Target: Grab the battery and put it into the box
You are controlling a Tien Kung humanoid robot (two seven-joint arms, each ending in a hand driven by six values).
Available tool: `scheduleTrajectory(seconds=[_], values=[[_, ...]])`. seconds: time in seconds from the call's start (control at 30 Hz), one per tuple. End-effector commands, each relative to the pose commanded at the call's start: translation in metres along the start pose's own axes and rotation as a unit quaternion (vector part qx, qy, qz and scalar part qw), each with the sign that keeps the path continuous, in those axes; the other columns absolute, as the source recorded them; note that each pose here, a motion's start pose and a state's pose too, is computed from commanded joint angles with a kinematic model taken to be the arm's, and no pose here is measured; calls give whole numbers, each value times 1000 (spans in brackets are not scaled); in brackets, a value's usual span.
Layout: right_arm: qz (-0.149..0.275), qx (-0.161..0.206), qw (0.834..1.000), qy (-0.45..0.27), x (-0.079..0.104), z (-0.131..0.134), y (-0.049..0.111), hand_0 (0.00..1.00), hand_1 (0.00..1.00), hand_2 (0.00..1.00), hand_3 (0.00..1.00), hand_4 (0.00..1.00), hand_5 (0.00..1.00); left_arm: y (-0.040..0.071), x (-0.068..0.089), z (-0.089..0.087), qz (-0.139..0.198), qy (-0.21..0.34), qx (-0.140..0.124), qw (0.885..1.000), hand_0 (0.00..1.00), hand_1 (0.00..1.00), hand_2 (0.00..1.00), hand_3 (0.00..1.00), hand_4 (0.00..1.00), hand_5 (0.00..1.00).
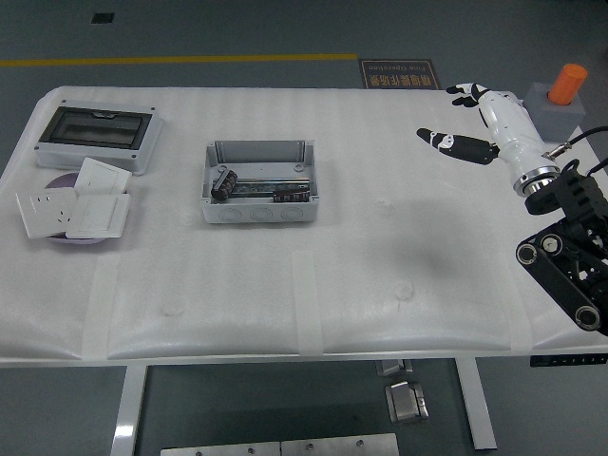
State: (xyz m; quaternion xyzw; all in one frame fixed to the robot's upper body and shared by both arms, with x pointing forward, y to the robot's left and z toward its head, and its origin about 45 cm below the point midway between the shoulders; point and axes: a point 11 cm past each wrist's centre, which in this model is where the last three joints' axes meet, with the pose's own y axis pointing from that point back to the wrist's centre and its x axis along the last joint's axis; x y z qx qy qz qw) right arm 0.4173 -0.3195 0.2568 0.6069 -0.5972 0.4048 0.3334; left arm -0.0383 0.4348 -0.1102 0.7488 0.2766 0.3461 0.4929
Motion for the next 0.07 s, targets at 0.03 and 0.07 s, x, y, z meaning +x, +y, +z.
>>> scheduleTrajectory(seconds=[0.03,0.07], values=[[0,0,1000,-1,0,0,0,919,746,732,800,958,635,0,0,0,0,0,0,1000,602,619,433,610,446,497],[0,-1,1000,-1,0,1,0,919,746,732,800,958,635,0,0,0,0,0,0,1000,602,619,433,610,446,497]])
